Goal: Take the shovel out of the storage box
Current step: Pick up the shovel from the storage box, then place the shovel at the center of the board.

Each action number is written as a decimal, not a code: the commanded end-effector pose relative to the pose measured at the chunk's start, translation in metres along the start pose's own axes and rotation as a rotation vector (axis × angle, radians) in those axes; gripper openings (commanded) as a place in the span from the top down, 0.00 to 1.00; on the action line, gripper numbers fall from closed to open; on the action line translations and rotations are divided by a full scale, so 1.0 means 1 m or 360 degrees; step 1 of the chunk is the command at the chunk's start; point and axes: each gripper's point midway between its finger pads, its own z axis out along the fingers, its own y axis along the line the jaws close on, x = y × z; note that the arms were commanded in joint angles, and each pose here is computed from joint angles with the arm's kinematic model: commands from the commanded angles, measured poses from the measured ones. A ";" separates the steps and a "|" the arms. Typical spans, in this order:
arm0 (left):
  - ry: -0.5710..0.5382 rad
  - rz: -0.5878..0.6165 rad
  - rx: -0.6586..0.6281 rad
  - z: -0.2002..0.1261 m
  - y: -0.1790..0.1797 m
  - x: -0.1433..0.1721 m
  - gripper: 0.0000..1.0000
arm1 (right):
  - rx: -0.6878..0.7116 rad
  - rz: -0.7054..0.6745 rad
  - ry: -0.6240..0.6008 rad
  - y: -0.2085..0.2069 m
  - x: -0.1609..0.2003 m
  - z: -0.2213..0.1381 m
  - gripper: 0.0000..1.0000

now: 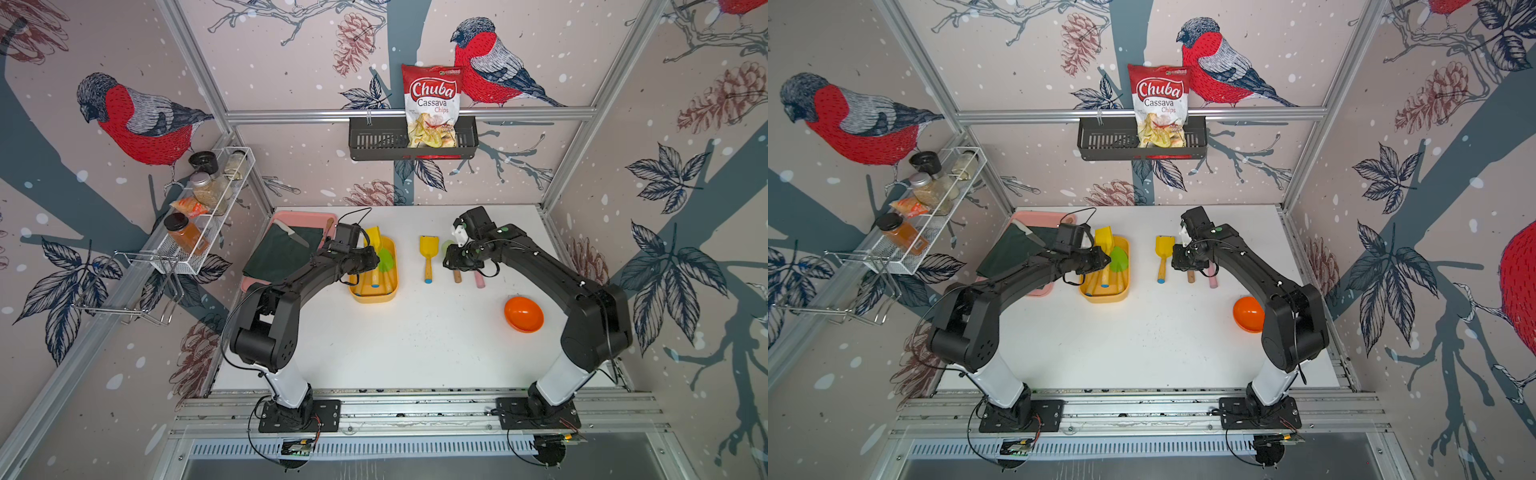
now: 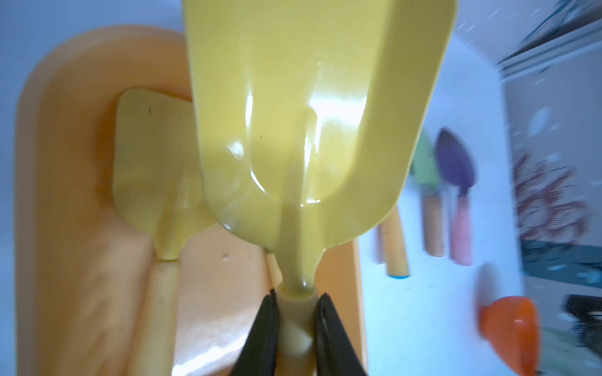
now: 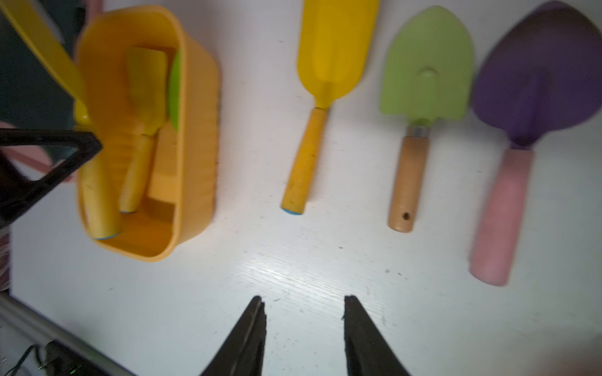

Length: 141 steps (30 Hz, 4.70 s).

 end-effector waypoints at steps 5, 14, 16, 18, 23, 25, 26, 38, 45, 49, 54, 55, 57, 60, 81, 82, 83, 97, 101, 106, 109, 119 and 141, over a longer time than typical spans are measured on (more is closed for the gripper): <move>-0.0312 0.0016 0.0942 -0.080 -0.115 -0.041 1.00 | -0.1078 -0.0256 -0.0081 0.137 -0.020 -0.025 0.47; -0.0477 -0.0054 0.1308 -0.133 -0.140 -0.042 1.00 | -0.1361 -0.0388 -0.0078 0.192 -0.026 -0.030 0.39; -0.0493 -0.0061 0.1316 -0.137 -0.140 -0.041 1.00 | -0.1391 -0.0407 -0.0073 0.200 -0.023 -0.028 0.39; -0.0487 -0.0070 0.1357 -0.140 -0.142 -0.039 1.00 | -0.1421 -0.0398 -0.0061 0.203 -0.022 -0.025 0.40; -0.0468 -0.0101 0.1388 -0.138 -0.139 -0.036 1.00 | -0.1514 -0.0375 -0.0089 0.207 -0.025 -0.032 0.47; -0.0467 -0.0104 0.1398 -0.139 -0.139 -0.033 1.00 | -0.1518 -0.0369 -0.0091 0.206 -0.026 -0.033 0.52; -0.0470 -0.0101 0.1396 -0.139 -0.139 -0.033 1.00 | -0.1517 -0.0367 -0.0083 0.205 -0.026 -0.032 0.55; -0.0473 -0.0070 0.1341 -0.136 -0.136 -0.032 0.95 | -0.1445 -0.0329 -0.0036 0.197 -0.020 -0.021 0.84; -0.0510 -0.0120 0.1202 -0.130 -0.121 -0.034 0.01 | -0.1234 -0.0290 -0.0092 0.171 -0.028 -0.017 0.86; -0.0502 -0.0117 0.0773 -0.113 -0.090 -0.035 0.01 | -0.0512 -0.0210 -0.0192 0.092 -0.044 -0.014 0.86; -0.0469 -0.0015 0.0410 -0.105 -0.063 -0.036 0.01 | 0.0395 -0.0069 -0.0175 -0.046 -0.028 -0.033 0.87; -0.0464 -0.0006 0.0395 -0.103 -0.061 -0.036 0.01 | 0.0481 -0.0023 -0.0160 -0.068 -0.022 -0.036 0.87; -0.0422 0.0004 0.0395 -0.097 -0.061 -0.035 0.01 | 0.0617 0.0053 -0.0137 -0.112 -0.013 -0.044 0.86; -0.0381 0.0012 0.0380 -0.090 -0.060 -0.033 0.01 | 0.0747 0.0192 -0.0156 -0.171 -0.010 -0.058 0.86; -0.0260 0.0054 0.0237 -0.061 -0.029 -0.013 0.01 | 0.0850 0.0185 0.0119 -0.248 0.009 -0.001 0.87; -0.0253 0.0051 0.0242 -0.060 -0.029 -0.012 0.01 | 0.0849 0.0186 0.0141 -0.248 0.010 0.002 0.87; -0.0247 0.0047 0.0244 -0.059 -0.029 -0.012 0.01 | 0.0848 0.0187 0.0168 -0.249 0.013 0.005 0.87; -0.0244 0.0043 0.0241 -0.058 -0.028 -0.011 0.01 | 0.0872 0.0193 0.0314 -0.263 0.045 0.027 0.84; -0.0249 0.0039 0.0250 -0.059 -0.029 -0.012 0.01 | 0.0873 0.0195 0.0321 -0.263 0.049 0.027 0.83; -0.0238 0.0037 0.0243 -0.057 -0.027 -0.011 0.01 | 0.0846 0.0203 0.0362 -0.259 0.056 0.030 0.82; -0.0232 0.0030 0.0237 -0.056 -0.026 -0.010 0.01 | 0.0850 0.0205 0.0382 -0.259 0.061 0.032 0.78; -0.0221 0.0031 0.0237 -0.056 -0.027 -0.009 0.01 | 0.0867 0.0270 0.0411 -0.260 0.063 0.031 0.65; 0.0145 0.0256 -0.0465 -0.004 0.016 0.019 0.10 | 0.0864 0.0298 0.0170 -0.224 0.025 -0.019 0.53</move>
